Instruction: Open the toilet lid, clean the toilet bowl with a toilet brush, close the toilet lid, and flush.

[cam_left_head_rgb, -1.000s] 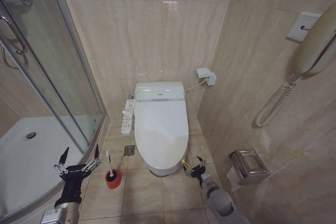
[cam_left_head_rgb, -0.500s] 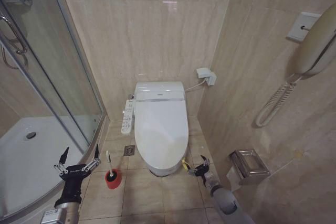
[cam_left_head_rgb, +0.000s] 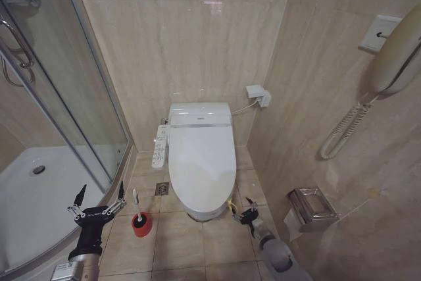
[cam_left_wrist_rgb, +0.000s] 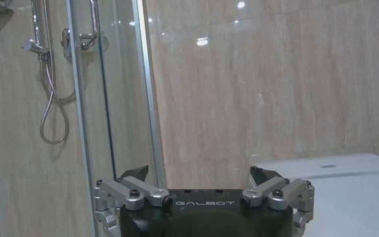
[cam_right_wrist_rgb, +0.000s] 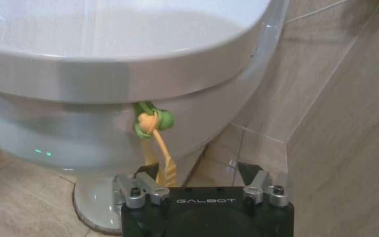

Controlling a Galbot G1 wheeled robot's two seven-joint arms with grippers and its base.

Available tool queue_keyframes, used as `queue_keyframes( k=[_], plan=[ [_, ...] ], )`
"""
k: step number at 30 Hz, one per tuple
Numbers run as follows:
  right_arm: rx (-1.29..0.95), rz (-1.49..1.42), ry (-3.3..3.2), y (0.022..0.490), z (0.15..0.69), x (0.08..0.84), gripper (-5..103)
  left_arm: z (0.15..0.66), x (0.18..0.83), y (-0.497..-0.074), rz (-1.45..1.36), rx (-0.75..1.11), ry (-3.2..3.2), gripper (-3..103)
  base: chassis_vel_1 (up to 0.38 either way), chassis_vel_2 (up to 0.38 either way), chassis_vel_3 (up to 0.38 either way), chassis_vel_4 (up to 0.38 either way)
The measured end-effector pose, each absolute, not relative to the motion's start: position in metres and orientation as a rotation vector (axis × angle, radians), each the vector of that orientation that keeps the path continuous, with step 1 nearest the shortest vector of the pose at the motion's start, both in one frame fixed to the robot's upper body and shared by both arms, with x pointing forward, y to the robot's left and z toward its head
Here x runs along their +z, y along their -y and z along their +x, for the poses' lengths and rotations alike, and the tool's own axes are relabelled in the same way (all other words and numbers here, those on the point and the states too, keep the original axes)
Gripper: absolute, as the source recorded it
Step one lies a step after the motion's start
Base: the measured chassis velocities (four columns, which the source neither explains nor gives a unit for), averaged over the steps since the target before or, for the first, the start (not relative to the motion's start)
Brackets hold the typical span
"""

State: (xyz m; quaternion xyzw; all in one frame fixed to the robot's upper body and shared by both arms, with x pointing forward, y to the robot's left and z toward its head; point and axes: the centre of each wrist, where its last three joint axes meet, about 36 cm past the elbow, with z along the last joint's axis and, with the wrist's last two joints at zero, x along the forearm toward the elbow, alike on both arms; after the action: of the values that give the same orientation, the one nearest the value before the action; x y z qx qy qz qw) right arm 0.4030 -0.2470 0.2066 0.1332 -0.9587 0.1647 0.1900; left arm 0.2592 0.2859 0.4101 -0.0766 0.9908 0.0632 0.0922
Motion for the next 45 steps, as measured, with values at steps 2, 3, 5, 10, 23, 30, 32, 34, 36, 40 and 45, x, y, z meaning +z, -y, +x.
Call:
queue_keyframes(
  k=[2, 3, 5, 10, 23, 30, 32, 34, 36, 40, 45],
  plan=[
    [0.463, 0.374, 2.704, 0.246, 0.405, 0.207, 93, 0.259, 0.410, -0.286, -0.227, 0.188, -2.942, 100, 0.000, 0.000, 0.000, 0.000],
    [0.466, 0.374, 2.707, 0.246, 0.406, 0.207, 66, 0.259, 0.410, -0.286, -0.227, 0.188, -2.942, 100, 0.000, 0.000, 0.000, 0.000],
    [0.469, 0.374, 2.707, 0.247, 0.406, 0.208, 66, 0.259, 0.410, -0.286, -0.227, 0.188, -2.942, 100, 0.000, 0.000, 0.000, 0.000],
    [0.479, 0.369, 2.711, 0.253, 0.407, 0.210, 66, 0.259, 0.410, -0.286, -0.227, 0.188, -2.942, 100, 0.000, 0.000, 0.000, 0.000],
    [0.477, 0.355, 2.732, 0.273, 0.401, 0.221, 12, 0.259, 0.410, -0.286, -0.227, 0.188, -2.942, 100, 0.000, 0.000, 0.000, 0.000],
    [0.431, 0.348, 2.764, 0.266, 0.398, 0.224, 1, 0.259, 0.410, -0.286, -0.227, 0.188, -2.942, 100, 0.000, 0.000, 0.000, 0.000],
    [0.368, 0.319, 2.819, 0.260, 0.398, 0.238, 1, 0.259, 0.410, -0.286, -0.227, 0.188, -2.942, 100, 0.000, 0.000, 0.000, 0.000],
    [0.346, 0.308, 2.836, 0.258, 0.399, 0.243, 1, 0.259, 0.410, -0.286, -0.227, 0.188, -2.942, 100, 0.000, 0.000, 0.000, 0.000],
    [0.269, 0.272, 2.887, 0.251, 0.400, 0.259, 1, 0.259, 0.410, -0.286, -0.227, 0.188, -2.942, 100, 0.000, 0.000, 0.000, 0.000],
    [0.215, 0.227, 2.961, 0.250, 0.401, 0.284, 1, 0.259, 0.410, -0.286, -0.227, 0.188, -2.942, 100, 0.000, 0.000, 0.000, 0.000],
    [0.174, 0.201, 3.026, 0.252, 0.402, 0.310, 1, 0.259, 0.410, -0.286, -0.227, 0.188, -2.942, 100, 0.000, 0.000, 0.000, 0.000]
  ],
)
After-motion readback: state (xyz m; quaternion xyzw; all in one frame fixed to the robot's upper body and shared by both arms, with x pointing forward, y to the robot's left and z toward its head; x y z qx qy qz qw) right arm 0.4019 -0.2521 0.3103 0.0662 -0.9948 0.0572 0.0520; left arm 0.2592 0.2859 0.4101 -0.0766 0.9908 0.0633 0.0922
